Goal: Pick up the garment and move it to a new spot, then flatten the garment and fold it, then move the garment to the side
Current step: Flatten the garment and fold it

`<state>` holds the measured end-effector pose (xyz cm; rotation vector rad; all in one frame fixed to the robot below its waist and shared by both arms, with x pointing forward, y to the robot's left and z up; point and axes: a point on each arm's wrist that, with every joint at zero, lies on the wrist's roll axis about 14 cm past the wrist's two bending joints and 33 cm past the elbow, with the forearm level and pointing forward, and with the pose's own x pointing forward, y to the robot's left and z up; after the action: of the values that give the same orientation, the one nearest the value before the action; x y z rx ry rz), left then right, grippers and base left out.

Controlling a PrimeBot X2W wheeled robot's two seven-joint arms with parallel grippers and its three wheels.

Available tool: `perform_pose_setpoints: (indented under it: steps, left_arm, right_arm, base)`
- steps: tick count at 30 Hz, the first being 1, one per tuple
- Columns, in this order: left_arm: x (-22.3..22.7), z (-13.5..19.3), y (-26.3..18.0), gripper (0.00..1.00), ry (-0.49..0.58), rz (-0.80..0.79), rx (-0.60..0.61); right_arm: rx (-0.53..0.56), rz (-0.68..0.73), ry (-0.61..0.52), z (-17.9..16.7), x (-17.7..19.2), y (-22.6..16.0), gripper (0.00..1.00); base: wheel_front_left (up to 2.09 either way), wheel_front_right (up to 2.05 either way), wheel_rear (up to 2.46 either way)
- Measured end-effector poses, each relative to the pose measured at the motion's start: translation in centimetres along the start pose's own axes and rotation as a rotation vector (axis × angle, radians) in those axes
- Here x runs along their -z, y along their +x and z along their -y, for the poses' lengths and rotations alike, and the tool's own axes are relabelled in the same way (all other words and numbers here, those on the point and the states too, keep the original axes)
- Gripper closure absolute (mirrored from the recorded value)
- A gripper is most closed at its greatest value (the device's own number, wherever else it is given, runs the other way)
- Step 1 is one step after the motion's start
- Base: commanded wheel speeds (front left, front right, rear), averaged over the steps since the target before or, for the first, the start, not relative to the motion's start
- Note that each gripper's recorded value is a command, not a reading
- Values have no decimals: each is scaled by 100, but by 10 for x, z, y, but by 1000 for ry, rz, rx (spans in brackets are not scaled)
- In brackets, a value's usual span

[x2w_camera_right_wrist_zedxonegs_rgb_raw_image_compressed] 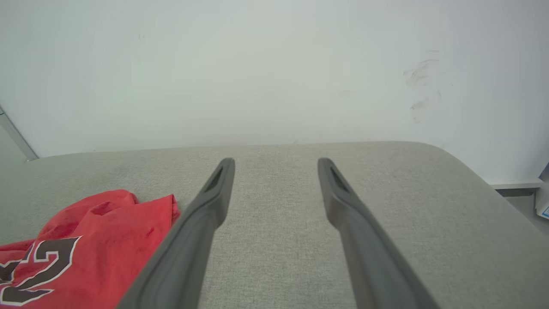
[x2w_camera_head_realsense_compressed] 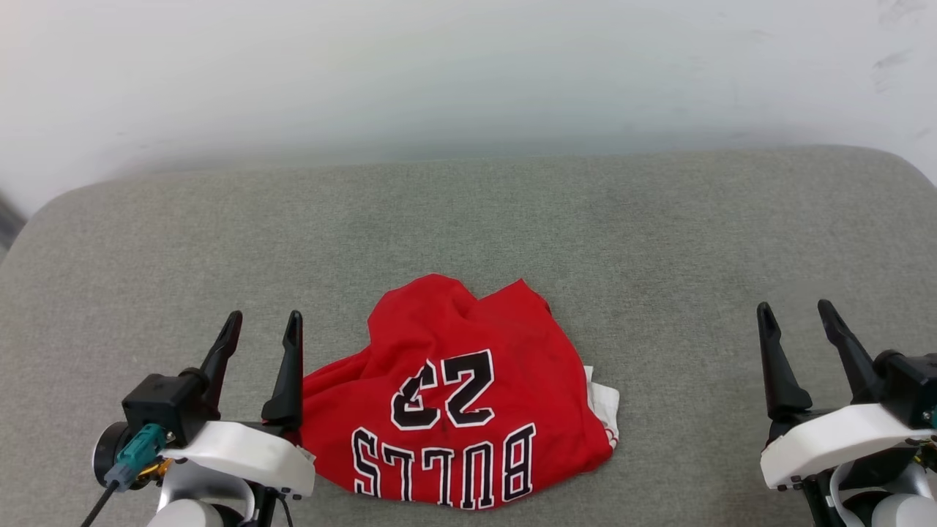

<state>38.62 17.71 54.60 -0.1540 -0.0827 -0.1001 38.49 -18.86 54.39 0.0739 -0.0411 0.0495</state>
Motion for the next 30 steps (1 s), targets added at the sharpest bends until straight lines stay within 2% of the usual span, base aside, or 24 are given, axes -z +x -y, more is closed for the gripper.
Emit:
perform_pose_setpoints:
  steps: [6, 9, 11, 16, 25, 30]
  left_arm:
    - [-14, 4, -2, 0, 8, 80, -9]
    - [-17, 5, -3, 0, 8, 98, -15]
    - [-20, 4, -2, 0, 7, 111, -21]
    - [-22, -1, -2, 0, 16, 122, -30]
    - [-10, -13, 6, 0, 24, 99, -57]
    - [3, -21, 8, 0, 14, 64, -77]
  right_arm:
    - [-38, -104, 25, -13, 17, 4, 0]
    - [-72, -294, 43, -24, 50, 2, 0]
    - [-129, -475, 33, -36, 78, -5, 0]
    - [-240, -755, -16, -53, 110, -13, 0]
    - [-404, -989, -78, -89, 149, -5, 0]
    - [-440, -1126, -90, -94, 179, -14, 0]
  base:
    - [0, 0, 0]
    - [0, 0, 0]
    - [0, 0, 0]
    - [0, 0, 0]
    - [0, 0, 0]
    - [0, 0, 0]
